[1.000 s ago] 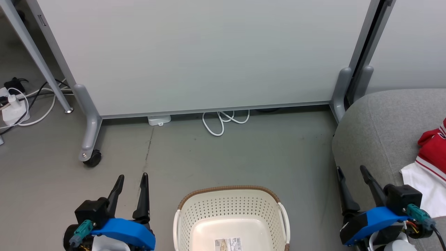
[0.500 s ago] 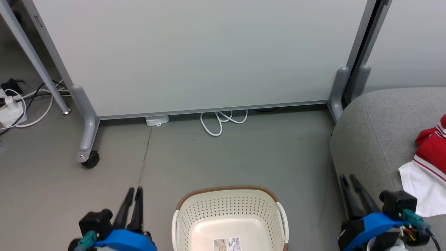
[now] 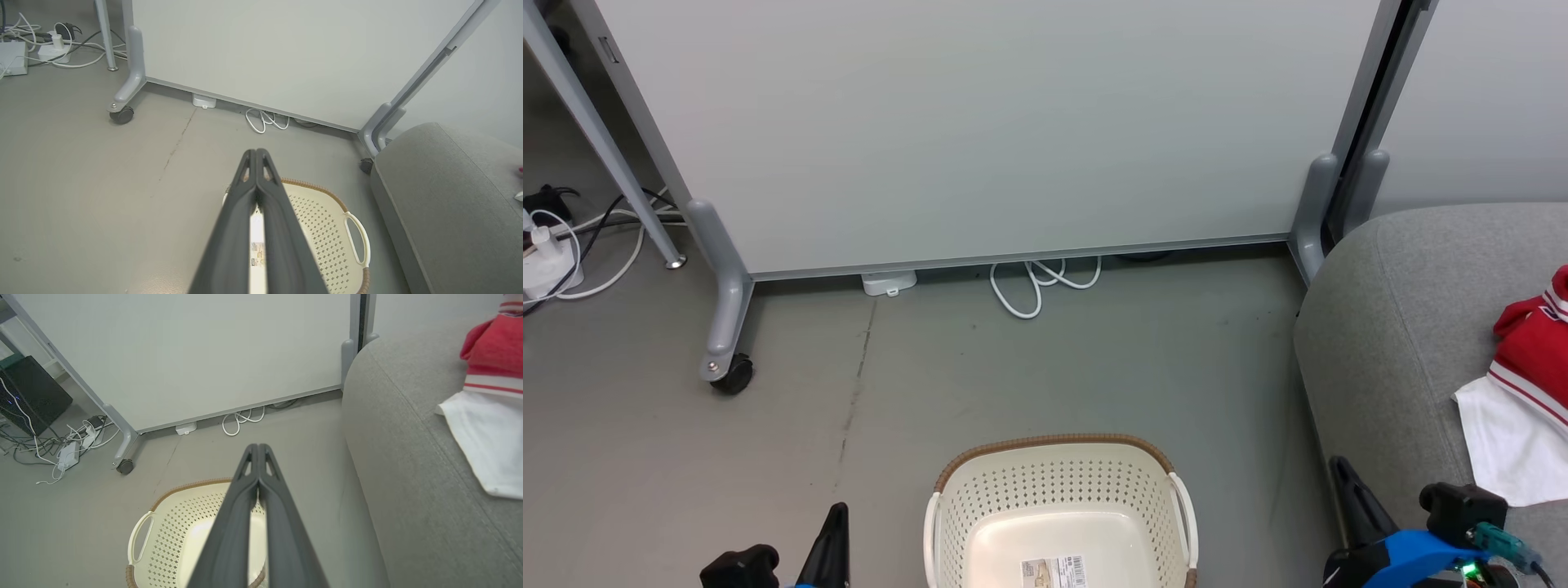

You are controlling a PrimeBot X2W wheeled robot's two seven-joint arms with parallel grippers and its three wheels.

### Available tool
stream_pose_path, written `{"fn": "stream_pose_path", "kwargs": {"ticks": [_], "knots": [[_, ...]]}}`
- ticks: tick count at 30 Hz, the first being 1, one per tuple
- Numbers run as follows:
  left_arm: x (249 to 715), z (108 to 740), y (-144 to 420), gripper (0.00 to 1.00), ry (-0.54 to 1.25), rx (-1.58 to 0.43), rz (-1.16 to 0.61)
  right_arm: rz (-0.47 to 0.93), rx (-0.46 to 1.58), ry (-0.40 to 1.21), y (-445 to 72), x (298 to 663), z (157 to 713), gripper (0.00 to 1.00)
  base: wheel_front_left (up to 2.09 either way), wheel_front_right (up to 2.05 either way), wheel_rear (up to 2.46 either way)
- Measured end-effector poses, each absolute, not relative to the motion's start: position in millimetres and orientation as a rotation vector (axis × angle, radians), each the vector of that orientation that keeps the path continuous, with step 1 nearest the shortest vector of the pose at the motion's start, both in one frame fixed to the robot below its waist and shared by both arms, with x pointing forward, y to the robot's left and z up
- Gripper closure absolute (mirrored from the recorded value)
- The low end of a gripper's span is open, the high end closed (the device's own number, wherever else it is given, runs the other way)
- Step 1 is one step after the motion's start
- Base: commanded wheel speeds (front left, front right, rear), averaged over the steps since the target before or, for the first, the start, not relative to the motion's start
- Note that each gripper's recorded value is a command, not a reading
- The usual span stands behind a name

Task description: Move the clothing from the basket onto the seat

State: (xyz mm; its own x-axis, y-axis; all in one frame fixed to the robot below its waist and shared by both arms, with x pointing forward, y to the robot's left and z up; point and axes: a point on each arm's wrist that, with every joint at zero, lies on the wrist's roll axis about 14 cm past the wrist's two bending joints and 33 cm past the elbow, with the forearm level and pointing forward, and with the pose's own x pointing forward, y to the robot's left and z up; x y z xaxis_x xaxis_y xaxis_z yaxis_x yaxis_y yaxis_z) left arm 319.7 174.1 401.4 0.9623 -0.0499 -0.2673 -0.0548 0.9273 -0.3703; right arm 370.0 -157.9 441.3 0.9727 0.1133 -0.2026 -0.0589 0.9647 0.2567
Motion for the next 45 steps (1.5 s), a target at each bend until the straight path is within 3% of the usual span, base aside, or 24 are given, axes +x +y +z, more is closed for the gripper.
{"fn": "stream_pose_path", "kwargs": {"ticks": [45], "knots": [[353.6, 443.2, 195.2, 1.0, 0.165, -0.99, 0.124, -0.029, 0.928, 0.154, -178.5, 378.9, 465.4, 1.0, 0.0, 0.0, 0.0]]}}
